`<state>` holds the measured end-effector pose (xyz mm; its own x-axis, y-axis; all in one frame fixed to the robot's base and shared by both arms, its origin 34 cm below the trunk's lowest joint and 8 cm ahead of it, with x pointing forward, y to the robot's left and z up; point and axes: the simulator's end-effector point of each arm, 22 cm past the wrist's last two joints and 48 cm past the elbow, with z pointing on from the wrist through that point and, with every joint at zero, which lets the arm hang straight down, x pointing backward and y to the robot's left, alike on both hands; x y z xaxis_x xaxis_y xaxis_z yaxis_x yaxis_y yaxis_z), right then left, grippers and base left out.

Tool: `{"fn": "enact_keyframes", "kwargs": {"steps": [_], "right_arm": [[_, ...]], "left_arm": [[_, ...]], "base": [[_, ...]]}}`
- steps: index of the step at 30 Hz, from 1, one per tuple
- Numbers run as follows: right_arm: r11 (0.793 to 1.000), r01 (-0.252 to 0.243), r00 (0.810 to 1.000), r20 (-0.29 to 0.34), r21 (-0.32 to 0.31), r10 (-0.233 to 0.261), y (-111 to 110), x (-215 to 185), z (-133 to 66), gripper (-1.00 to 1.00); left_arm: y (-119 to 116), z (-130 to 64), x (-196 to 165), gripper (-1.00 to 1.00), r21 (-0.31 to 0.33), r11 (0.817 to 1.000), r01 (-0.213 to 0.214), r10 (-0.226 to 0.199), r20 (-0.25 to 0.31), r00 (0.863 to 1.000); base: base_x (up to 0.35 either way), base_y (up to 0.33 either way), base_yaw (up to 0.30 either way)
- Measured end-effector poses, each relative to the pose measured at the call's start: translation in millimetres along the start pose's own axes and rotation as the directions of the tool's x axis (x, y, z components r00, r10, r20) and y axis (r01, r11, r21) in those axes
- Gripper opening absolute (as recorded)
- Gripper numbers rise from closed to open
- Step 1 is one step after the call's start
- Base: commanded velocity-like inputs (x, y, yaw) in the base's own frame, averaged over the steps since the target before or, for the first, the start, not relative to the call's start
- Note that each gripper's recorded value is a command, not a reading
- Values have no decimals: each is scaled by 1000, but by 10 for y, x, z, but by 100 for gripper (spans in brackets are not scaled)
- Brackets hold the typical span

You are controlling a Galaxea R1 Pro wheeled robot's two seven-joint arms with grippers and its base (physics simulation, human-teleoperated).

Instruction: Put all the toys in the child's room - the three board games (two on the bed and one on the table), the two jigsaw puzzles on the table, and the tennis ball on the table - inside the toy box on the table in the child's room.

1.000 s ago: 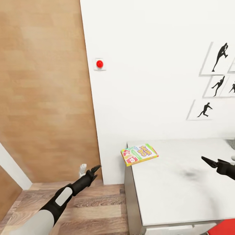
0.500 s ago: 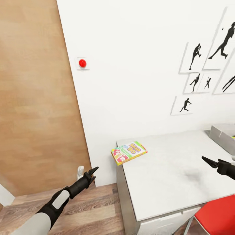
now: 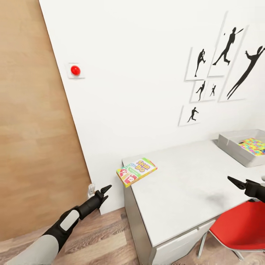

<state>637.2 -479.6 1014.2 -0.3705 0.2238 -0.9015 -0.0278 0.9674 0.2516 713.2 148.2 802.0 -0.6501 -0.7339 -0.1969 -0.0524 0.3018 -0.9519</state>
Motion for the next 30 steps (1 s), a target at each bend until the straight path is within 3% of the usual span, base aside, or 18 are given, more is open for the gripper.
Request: {"fn": "enact_keyframes", "kwargs": {"steps": [4,12,20,30], "right_arm": [[1000,0,1000,-1,0,0,-2,7,6,100],[1000,3,1000,1,1,-3,-4,3,8,100],[1000,4,1000,3,1,-4,-7,-5,0,100],[1000,5,1000,4,1,-5,-7,-8,2,100]], "left_arm": [[-61,41,-50,100,6,1000,-12,12,-3,1000],[-50,26,-64,100,6,1000,-12,12,2,1000],[-48,24,-52,100,4,1000,-12,12,-1,1000],[-77,55,-60,100,7,1000,-10,10,-3,1000]], "base": [[0,1,-249],[12,0,-43],[253,19,-3],[33,7,-135]]}}
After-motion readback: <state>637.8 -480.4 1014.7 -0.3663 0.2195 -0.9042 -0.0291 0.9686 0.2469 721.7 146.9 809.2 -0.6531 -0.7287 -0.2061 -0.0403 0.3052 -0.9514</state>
